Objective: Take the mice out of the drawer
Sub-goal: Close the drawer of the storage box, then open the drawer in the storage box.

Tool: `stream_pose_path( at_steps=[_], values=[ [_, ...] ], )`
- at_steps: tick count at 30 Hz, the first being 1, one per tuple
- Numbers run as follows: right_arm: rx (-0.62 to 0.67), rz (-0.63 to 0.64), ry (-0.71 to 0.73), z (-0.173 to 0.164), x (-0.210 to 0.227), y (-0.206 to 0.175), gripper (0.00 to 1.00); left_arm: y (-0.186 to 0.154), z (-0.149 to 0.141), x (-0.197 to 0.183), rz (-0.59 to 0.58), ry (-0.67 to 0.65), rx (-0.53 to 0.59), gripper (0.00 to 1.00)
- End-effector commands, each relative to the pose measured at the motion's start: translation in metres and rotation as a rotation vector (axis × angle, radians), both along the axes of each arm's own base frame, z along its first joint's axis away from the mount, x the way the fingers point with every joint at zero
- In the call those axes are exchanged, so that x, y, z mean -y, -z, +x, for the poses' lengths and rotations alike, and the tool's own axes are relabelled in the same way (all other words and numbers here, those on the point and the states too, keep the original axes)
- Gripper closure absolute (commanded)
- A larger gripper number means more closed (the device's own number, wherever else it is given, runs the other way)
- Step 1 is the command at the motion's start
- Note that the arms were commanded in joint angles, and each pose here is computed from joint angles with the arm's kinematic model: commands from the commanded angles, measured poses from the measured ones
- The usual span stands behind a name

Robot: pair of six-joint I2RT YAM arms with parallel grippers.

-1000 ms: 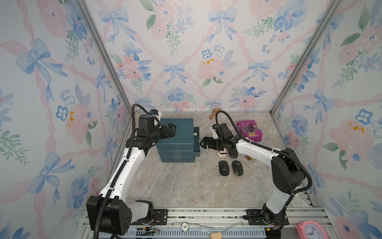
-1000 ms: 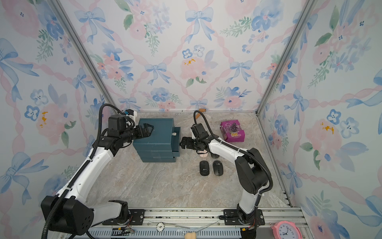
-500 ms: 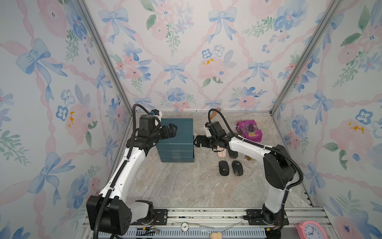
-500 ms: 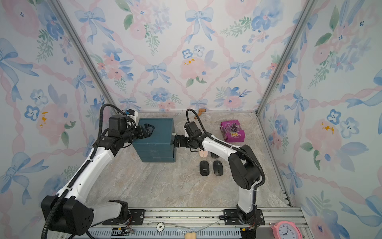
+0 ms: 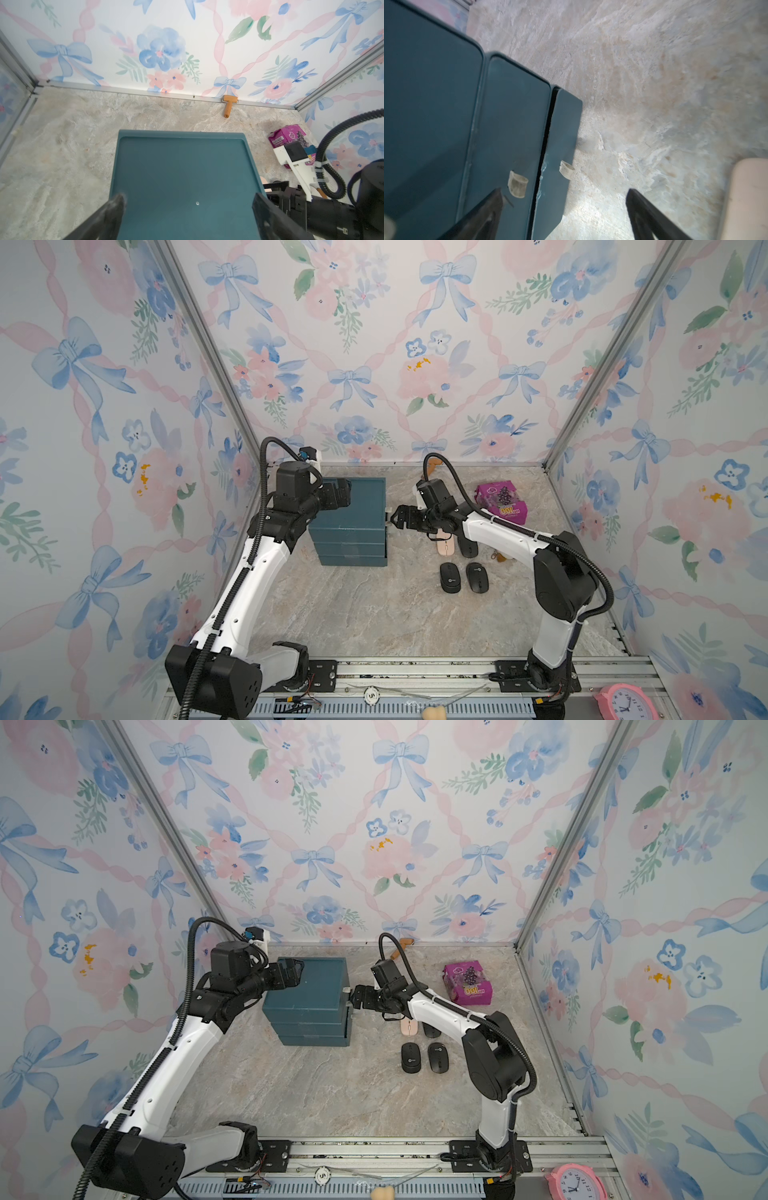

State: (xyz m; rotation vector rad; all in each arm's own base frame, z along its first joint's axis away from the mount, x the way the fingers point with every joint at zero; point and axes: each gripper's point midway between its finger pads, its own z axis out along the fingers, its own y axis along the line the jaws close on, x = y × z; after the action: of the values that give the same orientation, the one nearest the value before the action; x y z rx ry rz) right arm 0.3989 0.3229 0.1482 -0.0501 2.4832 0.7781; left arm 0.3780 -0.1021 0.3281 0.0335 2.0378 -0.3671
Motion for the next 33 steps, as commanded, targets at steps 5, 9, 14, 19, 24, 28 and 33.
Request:
stream_pose_path(
  at_steps=[5,9,14,19,24,28,33],
  values=[
    [0.043,0.167,0.132,0.015,0.025,-0.032,0.07,0.001,0.001,0.061,0.13,0.119,0.052,0.02],
    [-0.018,0.258,0.146,0.017,0.025,-0.018,0.08,0.016,0.008,0.083,0.172,0.136,0.063,0.02],
    [-0.111,0.344,0.093,0.013,0.007,0.004,0.11,0.032,0.01,0.099,0.202,0.153,0.084,0.02],
    [-0.172,0.441,0.066,0.015,-0.009,0.018,0.18,0.049,0.005,0.107,0.207,0.184,0.096,0.02],
    [-0.219,0.46,0.039,0.012,-0.018,0.033,0.2,0.073,0.002,0.106,0.235,0.172,0.059,0.02],
    [-0.262,0.451,0.012,0.005,-0.023,0.048,0.27,0.08,0.001,0.104,0.227,0.158,0.042,0.02],
    [-0.296,0.438,0.017,0.001,-0.024,0.066,0.36,0.078,-0.001,0.103,0.217,0.152,0.043,0.02]
  ],
)
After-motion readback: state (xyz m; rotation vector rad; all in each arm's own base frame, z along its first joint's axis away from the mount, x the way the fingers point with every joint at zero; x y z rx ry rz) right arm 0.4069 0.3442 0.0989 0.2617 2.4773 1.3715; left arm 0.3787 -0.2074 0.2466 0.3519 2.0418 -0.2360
